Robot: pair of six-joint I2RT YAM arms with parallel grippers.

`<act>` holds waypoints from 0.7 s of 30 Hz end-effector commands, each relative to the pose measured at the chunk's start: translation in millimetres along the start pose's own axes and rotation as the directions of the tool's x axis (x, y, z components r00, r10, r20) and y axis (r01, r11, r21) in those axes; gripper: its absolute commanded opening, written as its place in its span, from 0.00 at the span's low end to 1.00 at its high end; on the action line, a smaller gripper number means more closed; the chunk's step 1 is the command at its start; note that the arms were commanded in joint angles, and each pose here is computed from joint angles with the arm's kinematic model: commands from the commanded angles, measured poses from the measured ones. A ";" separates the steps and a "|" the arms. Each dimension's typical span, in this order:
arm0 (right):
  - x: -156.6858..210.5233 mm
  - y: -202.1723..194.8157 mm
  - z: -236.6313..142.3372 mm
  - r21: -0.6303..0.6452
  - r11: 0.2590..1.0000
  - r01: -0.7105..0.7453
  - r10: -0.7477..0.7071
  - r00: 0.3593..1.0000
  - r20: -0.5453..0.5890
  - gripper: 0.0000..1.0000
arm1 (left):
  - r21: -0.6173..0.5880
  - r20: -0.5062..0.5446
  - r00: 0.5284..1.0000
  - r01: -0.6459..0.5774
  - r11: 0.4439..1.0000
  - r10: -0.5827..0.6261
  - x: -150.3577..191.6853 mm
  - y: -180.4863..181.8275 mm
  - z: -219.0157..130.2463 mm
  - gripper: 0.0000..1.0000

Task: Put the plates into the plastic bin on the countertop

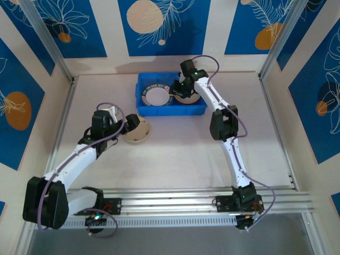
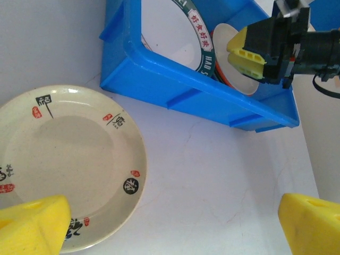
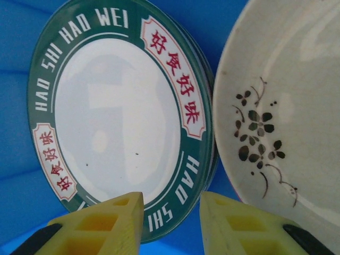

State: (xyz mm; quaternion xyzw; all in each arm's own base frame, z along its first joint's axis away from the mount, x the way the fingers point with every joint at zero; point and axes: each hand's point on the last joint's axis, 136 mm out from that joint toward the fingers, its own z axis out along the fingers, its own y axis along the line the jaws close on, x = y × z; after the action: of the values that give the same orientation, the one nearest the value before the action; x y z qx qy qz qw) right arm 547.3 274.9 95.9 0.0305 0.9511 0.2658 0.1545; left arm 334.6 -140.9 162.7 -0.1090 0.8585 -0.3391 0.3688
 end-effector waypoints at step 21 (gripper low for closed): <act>96.8 112.6 -144.3 -0.182 0.903 0.389 -0.347 0.911 0.224 0.54 | -0.010 0.002 0.998 -0.060 0.998 0.060 11.6 -0.8 24.7 1.00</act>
State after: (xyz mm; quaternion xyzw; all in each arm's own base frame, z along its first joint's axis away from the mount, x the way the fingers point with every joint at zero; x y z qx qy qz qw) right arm 427.4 308.9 236.6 -0.1252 0.8949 0.3233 0.2809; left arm 340.9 -156.1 146.0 -0.0940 0.8655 -0.3312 0.3637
